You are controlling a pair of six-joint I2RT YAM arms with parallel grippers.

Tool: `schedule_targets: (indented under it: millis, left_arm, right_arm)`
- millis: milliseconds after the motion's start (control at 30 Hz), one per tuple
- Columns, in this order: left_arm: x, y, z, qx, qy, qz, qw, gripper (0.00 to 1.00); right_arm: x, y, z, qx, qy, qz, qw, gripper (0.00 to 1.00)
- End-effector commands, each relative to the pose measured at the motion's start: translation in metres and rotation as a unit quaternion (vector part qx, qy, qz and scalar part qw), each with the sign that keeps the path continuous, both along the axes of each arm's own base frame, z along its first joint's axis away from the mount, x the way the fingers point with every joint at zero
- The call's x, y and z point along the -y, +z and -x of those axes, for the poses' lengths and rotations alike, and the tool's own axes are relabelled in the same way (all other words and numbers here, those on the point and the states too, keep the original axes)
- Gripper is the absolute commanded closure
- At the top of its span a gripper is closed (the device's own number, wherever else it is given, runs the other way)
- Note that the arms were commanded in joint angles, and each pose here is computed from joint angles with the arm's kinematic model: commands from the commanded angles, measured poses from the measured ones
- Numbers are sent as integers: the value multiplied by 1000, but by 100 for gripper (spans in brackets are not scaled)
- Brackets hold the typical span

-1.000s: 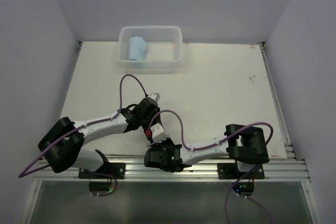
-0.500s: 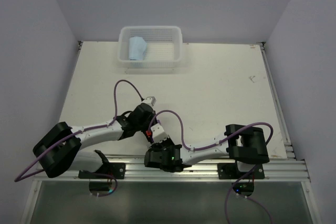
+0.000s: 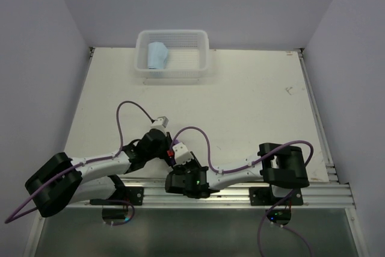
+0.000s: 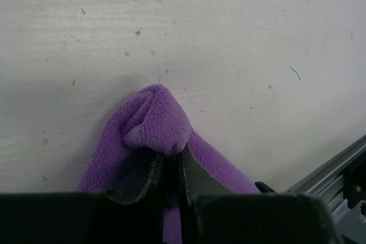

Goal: Roll the towels
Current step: Roll the towel

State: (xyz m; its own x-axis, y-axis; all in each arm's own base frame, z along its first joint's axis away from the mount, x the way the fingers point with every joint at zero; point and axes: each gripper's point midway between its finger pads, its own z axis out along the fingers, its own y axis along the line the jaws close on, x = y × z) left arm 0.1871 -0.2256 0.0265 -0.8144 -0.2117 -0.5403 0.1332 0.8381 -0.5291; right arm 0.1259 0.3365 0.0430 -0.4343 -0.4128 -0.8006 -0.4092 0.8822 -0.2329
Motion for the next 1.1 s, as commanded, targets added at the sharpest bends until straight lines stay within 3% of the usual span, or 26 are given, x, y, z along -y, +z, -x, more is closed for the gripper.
schedule_targets:
  millis: [0,167,400,633,833,1067]
  left_arm:
    - [-17,-11,-7,16,38,-19,999,100]
    - [-22,-12,-9,27,55,-16,998,100]
    - [-28,-15,-10,41,64,-10,997,100]
    - [-26,-13,-10,71,59,23,995,100]
    - [-26,-13,-6,90,47,40,994,100]
    - [-24,-11,-3,107,34,61,992,100]
  right_arm:
    - [2,16,1,7,-9,-18,1000,61]
    - [2,28,10,-1,9,-36,999,42]
    - [-12,51,31,-43,83,-106,990,33]
    - [-17,90,49,-83,131,-206,966,32]
    - [-5,97,27,-110,84,-270,953,32]
    - [9,87,-5,-180,9,-364,914,33]
